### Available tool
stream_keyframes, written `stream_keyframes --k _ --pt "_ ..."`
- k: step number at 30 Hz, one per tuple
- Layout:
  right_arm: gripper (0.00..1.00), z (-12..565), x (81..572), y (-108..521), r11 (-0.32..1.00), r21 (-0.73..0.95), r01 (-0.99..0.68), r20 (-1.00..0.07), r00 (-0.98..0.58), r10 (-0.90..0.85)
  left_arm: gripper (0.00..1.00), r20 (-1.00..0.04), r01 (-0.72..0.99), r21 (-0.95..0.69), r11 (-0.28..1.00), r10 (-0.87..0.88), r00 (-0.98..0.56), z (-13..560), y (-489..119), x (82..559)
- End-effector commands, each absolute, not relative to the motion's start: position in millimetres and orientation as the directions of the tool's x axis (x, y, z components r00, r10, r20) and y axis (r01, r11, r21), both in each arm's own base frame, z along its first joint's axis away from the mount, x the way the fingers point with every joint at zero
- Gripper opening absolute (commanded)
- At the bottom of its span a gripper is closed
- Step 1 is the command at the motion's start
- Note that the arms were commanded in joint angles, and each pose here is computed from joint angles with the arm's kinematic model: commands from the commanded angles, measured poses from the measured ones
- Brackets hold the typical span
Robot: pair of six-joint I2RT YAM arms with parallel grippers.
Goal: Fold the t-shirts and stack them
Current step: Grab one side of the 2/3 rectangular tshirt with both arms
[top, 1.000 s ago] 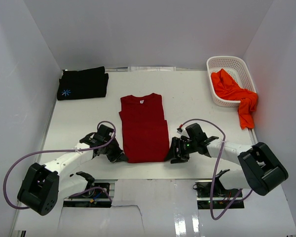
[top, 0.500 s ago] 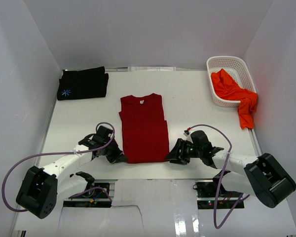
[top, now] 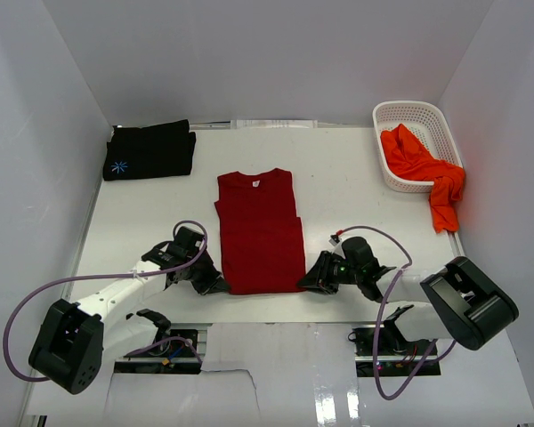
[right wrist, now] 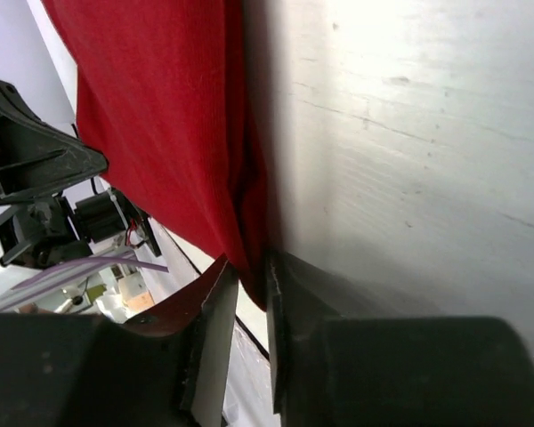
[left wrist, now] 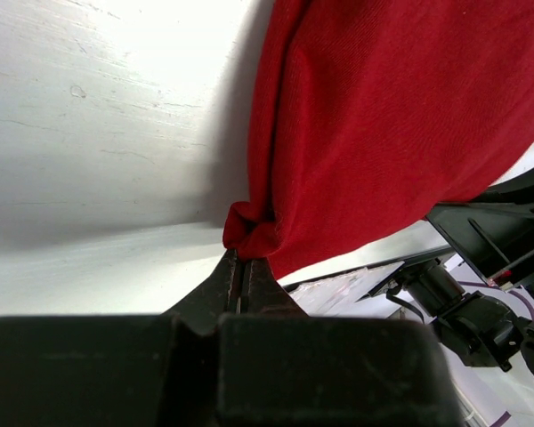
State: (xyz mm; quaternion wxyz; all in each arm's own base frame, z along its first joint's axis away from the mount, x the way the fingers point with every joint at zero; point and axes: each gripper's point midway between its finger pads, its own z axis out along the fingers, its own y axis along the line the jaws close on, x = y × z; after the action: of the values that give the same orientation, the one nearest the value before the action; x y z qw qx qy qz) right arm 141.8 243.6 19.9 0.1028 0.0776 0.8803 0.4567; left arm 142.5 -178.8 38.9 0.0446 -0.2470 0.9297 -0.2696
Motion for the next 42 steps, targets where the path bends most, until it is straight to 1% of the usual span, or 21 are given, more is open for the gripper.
stream_keyframes --k 1,2,4,11,16,17,19,22,27,35,38,42 --pt "0.24 -26 118 214 0.703 0.696 0.145 -0.051 -0.967 0.249 0.00 0.047 -0.441 -0.522 0.730 -0.491 -0.870 39 -177 140" --pt "0.15 -26 118 214 0.707 0.693 0.143 -0.053 -0.967 0.247 0.00 0.048 -0.442 -0.522 0.729 -0.492 -0.869 39 -177 140" --pt "0.08 -27 116 213 0.718 0.680 0.145 -0.045 -0.970 0.239 0.00 0.048 -0.442 -0.522 0.729 -0.493 -0.869 39 -177 140" --pt "0.08 -18 110 210 0.757 0.645 0.099 -0.052 -0.984 0.172 0.00 0.060 -0.438 -0.532 0.725 -0.483 -0.873 41 -179 137" --pt "0.09 -5 110 219 0.769 0.638 -0.030 -0.067 -0.998 0.016 0.00 0.087 -0.435 -0.540 0.721 -0.466 -0.880 44 -179 127" --pt "0.09 -2 109 218 0.783 0.621 -0.028 -0.041 -0.999 -0.003 0.00 0.089 -0.435 -0.540 0.720 -0.466 -0.881 45 -179 125" --pt "0.09 4 110 220 0.778 0.625 -0.061 -0.050 -0.998 -0.038 0.00 0.087 -0.436 -0.537 0.722 -0.468 -0.880 48 -178 124" --pt "0.10 18 116 225 0.773 0.628 -0.087 -0.066 -0.996 -0.058 0.00 0.069 -0.429 -0.539 0.725 -0.470 -0.880 59 -177 128" --pt "0.09 49 122 232 0.755 0.646 -0.112 -0.084 -0.994 -0.075 0.00 0.082 -0.434 -0.573 0.695 -0.478 -0.874 78 -185 133" --pt "0.11 89 118 237 0.712 0.686 -0.150 -0.099 -0.989 -0.113 0.00 0.128 -0.480 -0.580 0.659 -0.507 -0.852 77 -184 124" --pt "0.12 100 125 241 0.702 0.692 -0.166 -0.130 -0.986 -0.105 0.00 0.116 -0.480 -0.590 0.649 -0.521 -0.846 83 -185 128" --pt "0.11 114 135 251 0.684 0.705 -0.186 -0.144 -0.982 -0.119 0.00 0.118 -0.492 -0.593 0.638 -0.535 -0.837 92 -190 138"
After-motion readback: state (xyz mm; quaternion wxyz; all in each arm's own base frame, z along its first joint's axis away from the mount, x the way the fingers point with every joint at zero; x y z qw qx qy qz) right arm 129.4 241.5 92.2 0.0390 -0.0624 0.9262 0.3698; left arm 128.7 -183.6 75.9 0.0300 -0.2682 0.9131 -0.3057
